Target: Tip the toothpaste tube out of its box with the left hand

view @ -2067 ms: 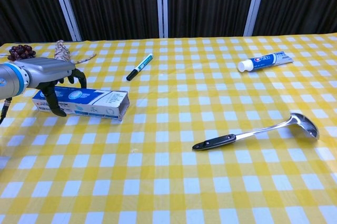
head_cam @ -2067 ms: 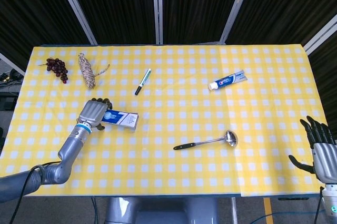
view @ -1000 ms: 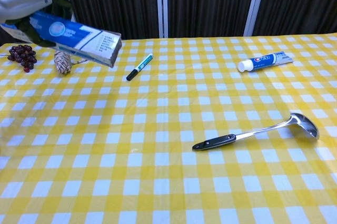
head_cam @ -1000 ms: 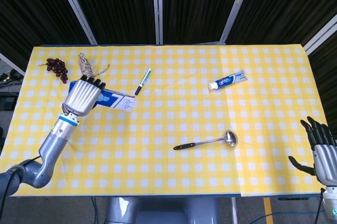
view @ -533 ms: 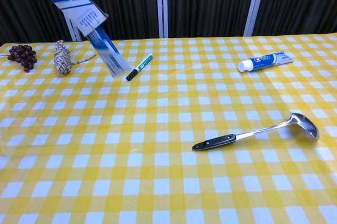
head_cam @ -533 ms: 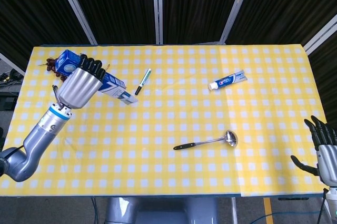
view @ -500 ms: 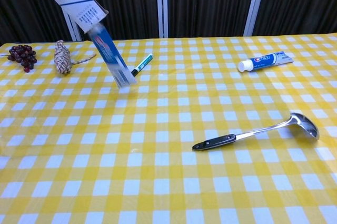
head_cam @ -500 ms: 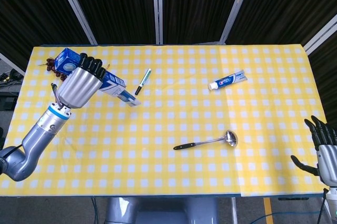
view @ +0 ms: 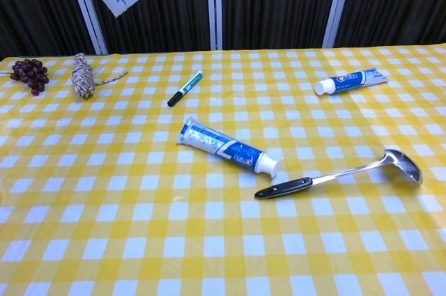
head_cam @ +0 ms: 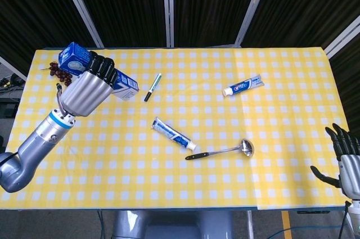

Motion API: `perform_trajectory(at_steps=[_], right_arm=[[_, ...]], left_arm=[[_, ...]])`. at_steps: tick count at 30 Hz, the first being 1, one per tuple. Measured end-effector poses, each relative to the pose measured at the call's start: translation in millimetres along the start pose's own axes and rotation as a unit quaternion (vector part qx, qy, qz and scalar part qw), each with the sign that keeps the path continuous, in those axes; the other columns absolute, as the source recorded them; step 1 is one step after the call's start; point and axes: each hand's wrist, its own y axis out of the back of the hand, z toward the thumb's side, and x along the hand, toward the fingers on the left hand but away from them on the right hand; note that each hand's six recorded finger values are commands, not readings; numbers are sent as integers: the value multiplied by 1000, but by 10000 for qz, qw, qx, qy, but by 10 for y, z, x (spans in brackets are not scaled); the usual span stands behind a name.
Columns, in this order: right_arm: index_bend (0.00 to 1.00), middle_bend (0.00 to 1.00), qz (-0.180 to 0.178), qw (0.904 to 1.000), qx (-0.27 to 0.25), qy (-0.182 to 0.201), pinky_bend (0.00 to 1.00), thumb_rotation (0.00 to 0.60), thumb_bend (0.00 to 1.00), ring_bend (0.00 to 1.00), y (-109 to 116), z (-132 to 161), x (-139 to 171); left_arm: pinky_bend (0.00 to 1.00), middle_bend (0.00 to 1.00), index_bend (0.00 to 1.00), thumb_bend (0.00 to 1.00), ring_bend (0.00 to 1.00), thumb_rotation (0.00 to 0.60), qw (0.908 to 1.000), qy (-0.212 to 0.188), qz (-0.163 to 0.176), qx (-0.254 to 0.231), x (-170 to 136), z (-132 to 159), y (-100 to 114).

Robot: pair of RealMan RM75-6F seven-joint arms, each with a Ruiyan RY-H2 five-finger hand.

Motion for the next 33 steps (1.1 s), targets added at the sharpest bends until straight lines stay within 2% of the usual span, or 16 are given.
perform_trajectory(at_steps=[4, 7, 10, 12, 13, 15, 16, 17, 18, 21, 24, 26, 28, 30, 33], right_arm=[[0, 0, 22, 10000, 13, 7, 0, 600, 85, 0, -10, 7, 2], [0, 0, 26, 10000, 15, 4, 0, 600, 84, 0, -14, 10, 4], [0, 0, 33, 10000, 24, -6, 0, 600, 84, 0, -18, 8, 3], [0, 0, 45, 10000, 29, -15, 0, 600, 85, 0, -26, 6, 1], [0, 0, 62, 10000, 38, -20, 0, 600, 85, 0, -35, 6, 0], [0, 0, 81, 9999, 60, -35, 0, 600, 85, 0, -49, 6, -5], [0, 0, 76, 9999, 64, -42, 0, 600, 85, 0, -51, 6, -7], [0, 0, 72, 9999, 64, -46, 0, 600, 84, 0, -51, 5, -10], [0, 0, 75, 9999, 67, -51, 0, 600, 84, 0, -53, 3, -11], [0, 0, 98, 9999, 86, -56, 0, 600, 84, 0, -67, 1, -16], [0, 0, 134, 9998, 113, -50, 0, 600, 84, 0, -87, 5, -15], [0, 0, 152, 9998, 135, -43, 0, 600, 83, 0, -100, 10, -15], [0, 0, 171, 9997, 162, -38, 0, 600, 84, 0, -113, 13, -15], [0, 0, 193, 9996, 190, -35, 0, 600, 84, 0, -131, 16, -18], [0, 0, 211, 9995, 229, -23, 0, 600, 84, 0, -154, 28, -23]], left_arm=[[323, 330, 508, 386, 332, 600, 9997, 11, -96, -236, -40, 32, -22], [323, 330, 508, 381, 332, 600, 9976, 71, -340, -602, -104, 97, -100], [323, 319, 484, 370, 321, 600, 9915, 167, -690, -1091, -201, 215, -224], [310, 275, 430, 360, 284, 600, 9826, 263, -967, -1564, -275, 315, -314], [281, 229, 385, 347, 244, 600, 9763, 320, -1115, -1829, -309, 360, -358], [188, 118, 289, 291, 139, 600, 9548, 484, -1515, -2510, -396, 472, -472], [116, 55, 224, 250, 71, 600, 9428, 554, -1702, -2811, -441, 527, -523], [72, 25, 183, 222, 36, 600, 9248, 645, -1943, -3207, -508, 603, -583], [25, 1, 129, 196, 5, 600, 9108, 710, -2103, -3482, -561, 661, -620], [0, 0, 51, 172, 0, 600, 8728, 860, -2405, -4159, -718, 821, -662], [0, 0, 39, 167, 0, 600, 8483, 1036, -2479, -4563, -864, 891, -672], [0, 0, 37, 161, 0, 600, 8339, 1207, -2492, -4775, -992, 913, -686], [0, 0, 32, 158, 0, 600, 8266, 1348, -2496, -4861, -1128, 923, -705], [0, 0, 25, 158, 0, 600, 8251, 1515, -2481, -4846, -1300, 919, -734], [0, 0, 11, 156, 0, 600, 8278, 1787, -2409, -4741, -1547, 888, -764]])
